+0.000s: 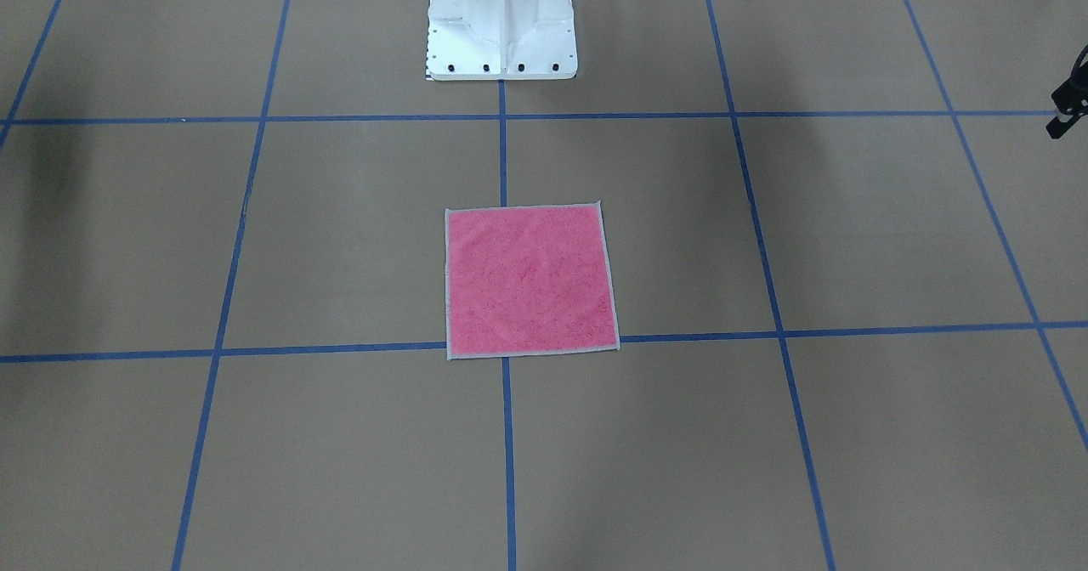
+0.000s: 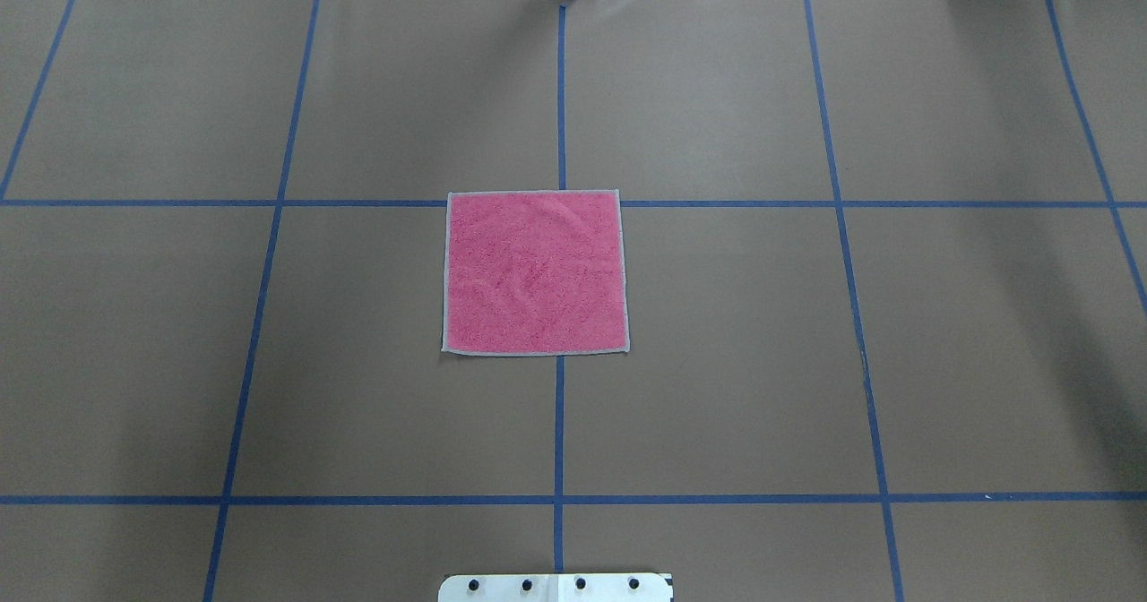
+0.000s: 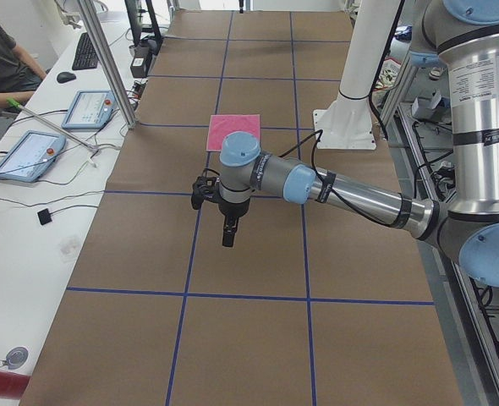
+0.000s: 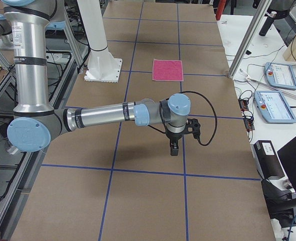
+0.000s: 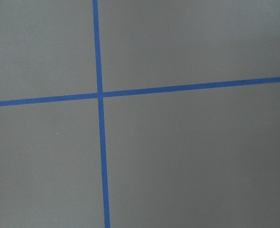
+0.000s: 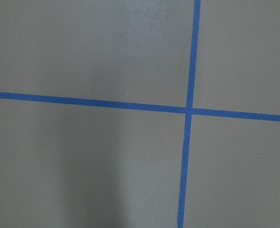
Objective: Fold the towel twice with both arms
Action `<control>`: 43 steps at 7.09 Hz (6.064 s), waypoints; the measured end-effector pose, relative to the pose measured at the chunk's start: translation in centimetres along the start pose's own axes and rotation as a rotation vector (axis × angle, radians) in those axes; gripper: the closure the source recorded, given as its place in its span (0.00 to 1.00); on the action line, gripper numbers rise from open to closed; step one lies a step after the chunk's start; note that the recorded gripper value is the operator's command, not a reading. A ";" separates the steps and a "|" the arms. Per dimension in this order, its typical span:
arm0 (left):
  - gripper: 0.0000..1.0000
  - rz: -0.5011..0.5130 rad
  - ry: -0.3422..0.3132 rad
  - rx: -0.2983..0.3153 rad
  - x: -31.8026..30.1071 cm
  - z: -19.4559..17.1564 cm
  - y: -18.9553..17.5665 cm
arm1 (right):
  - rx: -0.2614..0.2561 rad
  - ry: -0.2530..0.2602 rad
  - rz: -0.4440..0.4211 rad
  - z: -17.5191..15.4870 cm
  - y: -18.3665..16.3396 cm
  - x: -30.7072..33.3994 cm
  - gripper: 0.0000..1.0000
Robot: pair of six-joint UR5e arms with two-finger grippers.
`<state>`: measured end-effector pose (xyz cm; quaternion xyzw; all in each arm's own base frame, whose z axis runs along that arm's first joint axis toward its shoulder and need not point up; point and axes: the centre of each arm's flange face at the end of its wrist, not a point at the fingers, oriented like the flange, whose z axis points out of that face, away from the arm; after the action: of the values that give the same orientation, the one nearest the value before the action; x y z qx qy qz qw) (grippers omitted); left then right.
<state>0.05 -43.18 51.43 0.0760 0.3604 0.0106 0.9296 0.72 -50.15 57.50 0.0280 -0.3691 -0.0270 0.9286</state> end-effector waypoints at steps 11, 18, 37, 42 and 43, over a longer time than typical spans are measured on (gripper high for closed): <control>0.00 -0.090 0.089 -0.031 0.5 0.4 0.7 | -0.016 -0.052 0.009 0.7 0.9 0.2 0.00; 0.00 -0.125 0.108 -0.017 1.6 -0.1 0.1 | -0.010 -0.156 0.051 1.7 0.3 -4.6 0.00; 0.00 -0.405 0.235 -0.050 39.4 8.3 -2.4 | 0.127 -0.184 0.681 18.1 9.1 -63.2 0.31; 0.00 -0.404 0.237 -0.049 39.5 8.2 -2.4 | 0.126 -0.184 0.686 18.3 8.7 -64.1 0.59; 0.00 -0.404 0.236 -0.049 39.5 8.2 -2.4 | 0.126 -0.185 0.687 18.3 8.7 -64.2 0.63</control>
<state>34.70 -43.72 30.66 -0.0221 0.4743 -0.1579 0.8658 -58.17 -37.52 27.52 -0.0429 -0.4402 0.3069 0.8427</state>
